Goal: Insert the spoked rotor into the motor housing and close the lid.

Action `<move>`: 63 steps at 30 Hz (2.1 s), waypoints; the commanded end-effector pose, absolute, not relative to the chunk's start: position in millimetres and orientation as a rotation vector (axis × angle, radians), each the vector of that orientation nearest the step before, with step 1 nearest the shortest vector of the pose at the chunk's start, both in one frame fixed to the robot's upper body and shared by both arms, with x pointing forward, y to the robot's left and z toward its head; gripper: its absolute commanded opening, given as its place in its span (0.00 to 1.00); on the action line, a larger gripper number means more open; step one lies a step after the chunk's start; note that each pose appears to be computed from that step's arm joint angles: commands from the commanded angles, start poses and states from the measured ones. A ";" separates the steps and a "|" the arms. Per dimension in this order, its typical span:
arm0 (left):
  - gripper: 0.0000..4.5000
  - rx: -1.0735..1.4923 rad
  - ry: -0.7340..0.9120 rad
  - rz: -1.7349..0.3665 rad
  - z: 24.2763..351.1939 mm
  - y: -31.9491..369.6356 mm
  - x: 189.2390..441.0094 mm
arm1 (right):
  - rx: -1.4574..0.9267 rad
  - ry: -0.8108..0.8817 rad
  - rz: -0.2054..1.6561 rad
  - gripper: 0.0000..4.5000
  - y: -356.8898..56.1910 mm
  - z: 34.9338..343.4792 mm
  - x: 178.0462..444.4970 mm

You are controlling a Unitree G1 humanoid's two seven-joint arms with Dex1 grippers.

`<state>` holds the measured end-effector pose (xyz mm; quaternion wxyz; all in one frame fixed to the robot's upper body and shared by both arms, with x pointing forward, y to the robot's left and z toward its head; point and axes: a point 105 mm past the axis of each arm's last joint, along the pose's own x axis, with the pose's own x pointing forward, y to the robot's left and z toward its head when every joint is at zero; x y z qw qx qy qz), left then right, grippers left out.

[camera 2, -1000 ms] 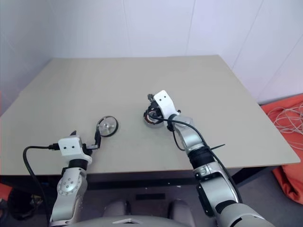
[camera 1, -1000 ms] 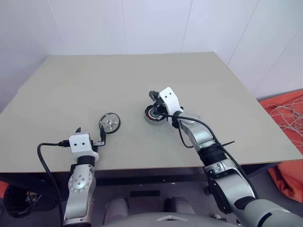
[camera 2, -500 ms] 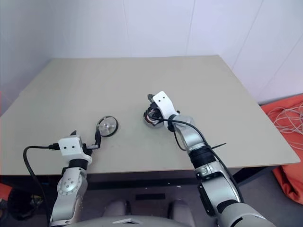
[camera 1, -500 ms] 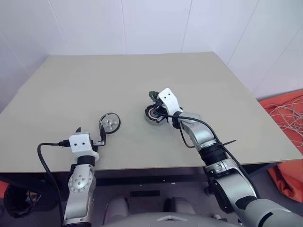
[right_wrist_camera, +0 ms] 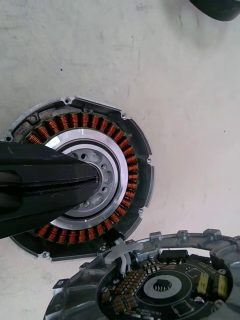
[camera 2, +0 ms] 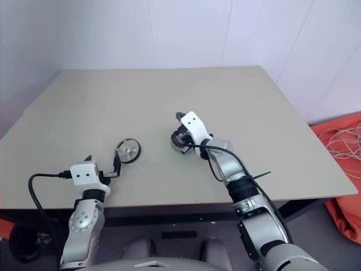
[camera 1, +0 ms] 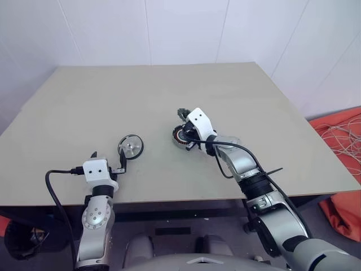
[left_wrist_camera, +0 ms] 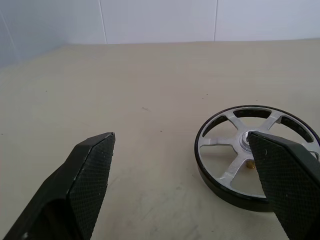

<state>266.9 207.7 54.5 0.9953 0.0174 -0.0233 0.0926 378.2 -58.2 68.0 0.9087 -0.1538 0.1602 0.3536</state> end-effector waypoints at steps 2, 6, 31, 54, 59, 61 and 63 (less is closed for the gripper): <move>1.00 0.037 -0.091 0.181 64.0 206.7 267.6 | -0.271 0.217 0.744 0.00 -54.8 94.3 379.3; 1.00 0.038 -0.092 0.181 64.4 207.2 267.2 | -0.204 0.173 0.799 0.00 -51.1 103.1 371.6; 1.00 -0.432 0.026 -0.181 91.6 178.3 240.6 | -0.034 0.150 0.998 0.00 -70.7 111.1 320.0; 1.00 -1.075 0.281 0.039 77.1 186.3 263.9 | -0.026 0.160 0.968 0.00 -69.0 106.8 319.6; 1.00 -1.164 0.327 0.046 74.8 177.8 269.6 | -0.025 0.157 0.968 0.00 -68.1 106.8 318.8; 1.00 -1.188 0.336 0.042 74.8 174.5 271.8 | -0.025 0.156 0.968 0.00 -67.7 106.9 318.3; 1.00 -1.205 0.345 0.038 74.4 170.6 274.6 | -0.025 0.157 0.968 0.00 -67.3 106.6 317.9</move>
